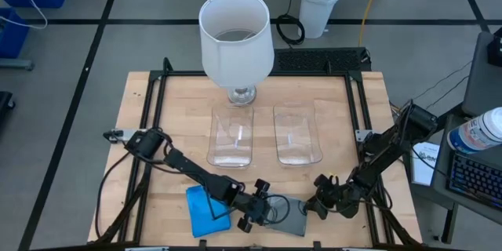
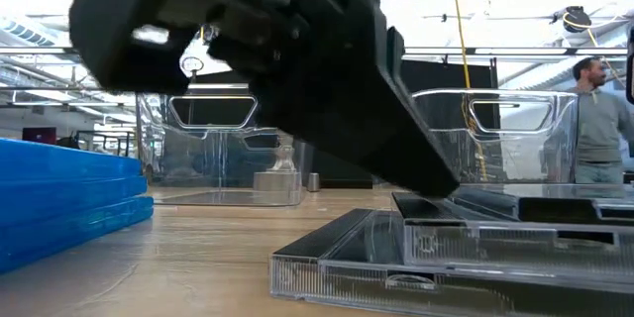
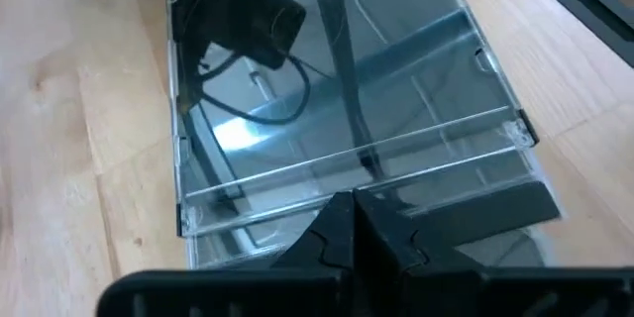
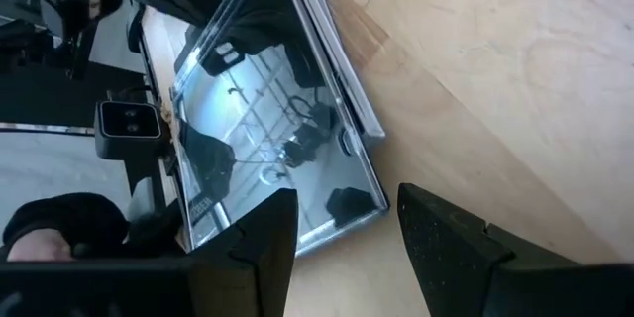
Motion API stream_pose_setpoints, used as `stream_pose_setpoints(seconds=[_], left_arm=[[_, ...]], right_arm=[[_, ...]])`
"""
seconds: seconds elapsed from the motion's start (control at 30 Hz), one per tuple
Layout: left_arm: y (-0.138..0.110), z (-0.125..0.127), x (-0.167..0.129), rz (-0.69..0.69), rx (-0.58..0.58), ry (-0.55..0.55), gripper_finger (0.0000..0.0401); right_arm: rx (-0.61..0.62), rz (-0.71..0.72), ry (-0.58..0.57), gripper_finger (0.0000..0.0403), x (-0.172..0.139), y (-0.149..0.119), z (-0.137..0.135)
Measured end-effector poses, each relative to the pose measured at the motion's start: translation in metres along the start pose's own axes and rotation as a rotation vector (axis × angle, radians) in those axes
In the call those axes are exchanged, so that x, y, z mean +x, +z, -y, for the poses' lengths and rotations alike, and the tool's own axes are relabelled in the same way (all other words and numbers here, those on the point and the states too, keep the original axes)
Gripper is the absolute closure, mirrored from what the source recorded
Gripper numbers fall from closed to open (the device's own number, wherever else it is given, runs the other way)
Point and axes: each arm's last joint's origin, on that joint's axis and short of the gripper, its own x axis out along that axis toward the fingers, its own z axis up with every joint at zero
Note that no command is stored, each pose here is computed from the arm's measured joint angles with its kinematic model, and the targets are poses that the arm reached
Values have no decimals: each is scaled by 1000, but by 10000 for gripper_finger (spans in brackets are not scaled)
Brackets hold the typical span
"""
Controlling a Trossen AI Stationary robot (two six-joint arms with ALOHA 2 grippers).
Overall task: Pick & place jewel cases by type
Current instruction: Put the black CD case into the right transparent bin
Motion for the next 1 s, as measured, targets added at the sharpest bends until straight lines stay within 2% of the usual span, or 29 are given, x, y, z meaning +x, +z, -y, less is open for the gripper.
stream_pose_setpoints(seconds=[0.13, 0.33, 0.53, 0.73, 1.0], left_arm=[[-1, -2, 3, 3, -11, 6, 377], [-2, -1, 5, 12, -7, 9, 396], [-2, -2, 6, 12, -17, 9, 371], [-1, -2, 6, 15, -18, 25, 367], [-1, -2, 6, 26, -7, 26, 366]], right_arm=[[0, 12, 3, 234, 0, -1, 0], [0, 7, 13, 236, -1, -1, -1], [-18, -22, 33, 267, -2, -5, -3], [-28, -70, 23, 299, -4, -10, -1], [-53, -71, -5, 300, -4, -9, 1]])
